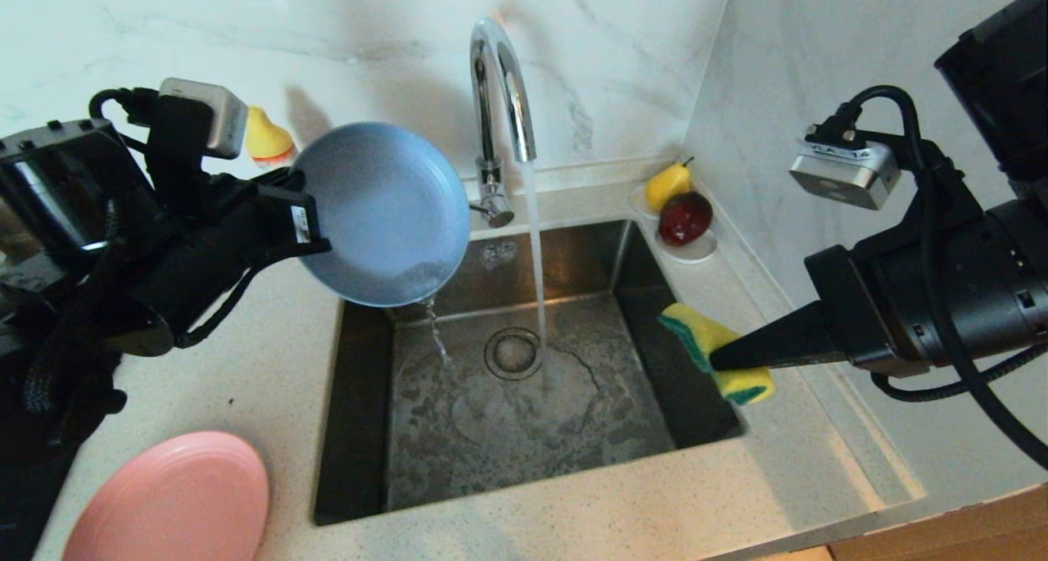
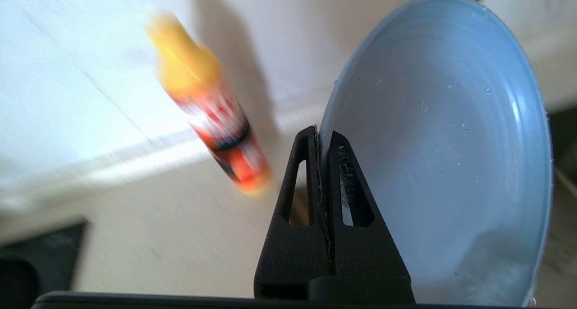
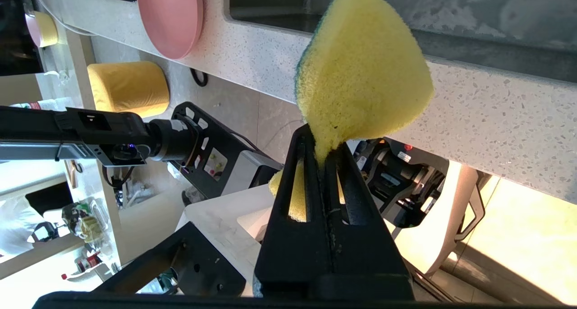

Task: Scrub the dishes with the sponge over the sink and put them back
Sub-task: Rinse the plate

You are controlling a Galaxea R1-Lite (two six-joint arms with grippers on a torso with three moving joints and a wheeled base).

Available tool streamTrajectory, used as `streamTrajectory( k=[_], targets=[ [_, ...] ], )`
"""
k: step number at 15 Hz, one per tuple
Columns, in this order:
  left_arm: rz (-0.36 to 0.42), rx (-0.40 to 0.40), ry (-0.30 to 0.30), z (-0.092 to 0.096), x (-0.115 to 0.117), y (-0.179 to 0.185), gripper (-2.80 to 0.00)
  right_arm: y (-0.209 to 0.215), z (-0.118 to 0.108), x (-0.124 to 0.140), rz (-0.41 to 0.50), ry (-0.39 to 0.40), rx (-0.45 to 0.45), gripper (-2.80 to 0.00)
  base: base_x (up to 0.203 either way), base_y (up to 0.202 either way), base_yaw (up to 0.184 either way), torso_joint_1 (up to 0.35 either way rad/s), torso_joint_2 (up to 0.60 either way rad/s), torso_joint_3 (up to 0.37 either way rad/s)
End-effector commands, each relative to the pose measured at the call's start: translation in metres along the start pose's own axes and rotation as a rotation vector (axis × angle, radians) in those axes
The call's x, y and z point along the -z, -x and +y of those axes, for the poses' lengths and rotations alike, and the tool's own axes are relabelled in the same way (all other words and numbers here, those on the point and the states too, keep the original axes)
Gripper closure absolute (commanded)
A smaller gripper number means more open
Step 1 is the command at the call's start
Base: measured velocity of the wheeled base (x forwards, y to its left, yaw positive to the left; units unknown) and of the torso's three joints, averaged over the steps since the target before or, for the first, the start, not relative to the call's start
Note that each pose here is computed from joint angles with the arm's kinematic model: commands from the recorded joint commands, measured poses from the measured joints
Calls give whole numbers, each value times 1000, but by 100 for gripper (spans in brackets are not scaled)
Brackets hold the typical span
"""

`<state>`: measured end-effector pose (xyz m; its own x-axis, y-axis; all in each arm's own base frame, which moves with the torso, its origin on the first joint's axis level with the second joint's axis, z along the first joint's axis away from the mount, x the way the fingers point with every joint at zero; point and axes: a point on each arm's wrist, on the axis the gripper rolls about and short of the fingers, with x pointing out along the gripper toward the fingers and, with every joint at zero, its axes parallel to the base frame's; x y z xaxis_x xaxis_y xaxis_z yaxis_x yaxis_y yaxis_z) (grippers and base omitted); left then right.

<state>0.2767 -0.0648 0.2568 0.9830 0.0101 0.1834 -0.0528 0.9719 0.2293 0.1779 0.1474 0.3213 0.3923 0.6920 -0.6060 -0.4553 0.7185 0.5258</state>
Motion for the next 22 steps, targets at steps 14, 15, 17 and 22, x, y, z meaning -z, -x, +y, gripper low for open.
streamTrajectory(
  k=[14,15,17,22],
  targets=[
    [120,-39,53,24,4,20,0,5,1,1,-5,-6,-3,0,0,0,0,0,0,0],
    [209,-32,106,27,3,24,0,6,1,2,-8,-7,-3,0,0,0,0,0,0,0],
    [358,-32,227,37,-4,30,0,5,0,3,-1,-9,0,0,0,0,0,0,0,0],
    [637,-130,460,73,-5,48,0,0,-4,6,20,-12,12,0,0,0,0,0,0,0]
  ],
)
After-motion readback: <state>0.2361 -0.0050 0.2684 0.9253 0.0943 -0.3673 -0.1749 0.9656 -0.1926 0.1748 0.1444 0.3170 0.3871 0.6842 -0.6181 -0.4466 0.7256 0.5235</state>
